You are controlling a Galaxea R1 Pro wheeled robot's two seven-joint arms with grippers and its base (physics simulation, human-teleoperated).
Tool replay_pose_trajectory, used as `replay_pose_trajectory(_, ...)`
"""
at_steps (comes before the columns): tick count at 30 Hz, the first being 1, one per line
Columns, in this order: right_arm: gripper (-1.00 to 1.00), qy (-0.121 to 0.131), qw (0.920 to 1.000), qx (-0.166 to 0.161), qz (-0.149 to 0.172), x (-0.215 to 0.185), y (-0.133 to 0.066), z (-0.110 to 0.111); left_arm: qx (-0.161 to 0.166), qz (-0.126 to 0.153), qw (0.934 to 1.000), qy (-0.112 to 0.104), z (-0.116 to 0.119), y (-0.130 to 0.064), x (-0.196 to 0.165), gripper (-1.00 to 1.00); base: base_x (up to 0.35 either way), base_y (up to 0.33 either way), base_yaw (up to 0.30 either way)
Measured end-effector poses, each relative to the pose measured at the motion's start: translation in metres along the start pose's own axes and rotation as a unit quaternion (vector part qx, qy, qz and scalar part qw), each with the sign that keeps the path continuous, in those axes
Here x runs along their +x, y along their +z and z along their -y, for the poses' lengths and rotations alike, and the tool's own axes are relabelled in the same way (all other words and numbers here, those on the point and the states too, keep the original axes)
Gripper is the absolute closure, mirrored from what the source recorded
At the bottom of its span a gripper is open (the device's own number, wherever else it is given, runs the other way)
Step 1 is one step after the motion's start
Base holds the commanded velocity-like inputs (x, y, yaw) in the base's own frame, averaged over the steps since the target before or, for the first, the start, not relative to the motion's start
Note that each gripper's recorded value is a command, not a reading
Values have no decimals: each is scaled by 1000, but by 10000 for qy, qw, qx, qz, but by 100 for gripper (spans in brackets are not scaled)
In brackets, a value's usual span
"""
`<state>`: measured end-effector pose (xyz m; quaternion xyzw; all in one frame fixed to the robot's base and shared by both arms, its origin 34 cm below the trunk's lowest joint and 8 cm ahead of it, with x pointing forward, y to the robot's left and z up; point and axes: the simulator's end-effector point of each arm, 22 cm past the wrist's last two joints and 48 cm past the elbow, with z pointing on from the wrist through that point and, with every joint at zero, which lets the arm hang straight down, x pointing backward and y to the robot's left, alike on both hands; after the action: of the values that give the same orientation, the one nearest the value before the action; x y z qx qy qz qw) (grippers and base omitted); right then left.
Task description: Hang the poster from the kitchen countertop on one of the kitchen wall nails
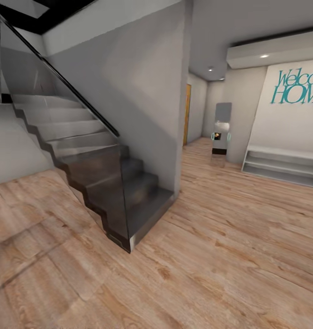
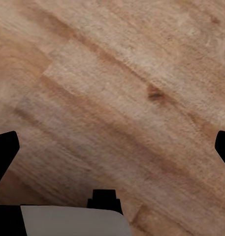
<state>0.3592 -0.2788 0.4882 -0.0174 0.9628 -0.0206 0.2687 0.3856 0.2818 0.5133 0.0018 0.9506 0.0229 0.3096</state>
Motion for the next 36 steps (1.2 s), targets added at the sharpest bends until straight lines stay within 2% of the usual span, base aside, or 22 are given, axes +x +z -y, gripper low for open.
replay_pose_trajectory(6, -100, -1, 10000, 1, -4, 0, 0, 0, 4, 1, 10000, -1, 1, 0, 0, -100, -30, -120, 75)
replay_pose_trajectory(12, -100, -2, 10000, 0, 0, 0, 0, 0, 4, 0, 10000, -1, 1, 0, 0, -100, -35, -140, 256)
replay_pose_trajectory(28, -100, -2, 10000, 1, 1, 0, 0, 0, -1, 0, 10000, 6, 0, 0, 0, -100, -2, -8, 293)
replay_pose_trajectory(36, -100, -7, 10000, -2, -2, 0, 0, 0, 0, -1, 10000, 8, 0, 0, 0, -100, -74, -167, 120)
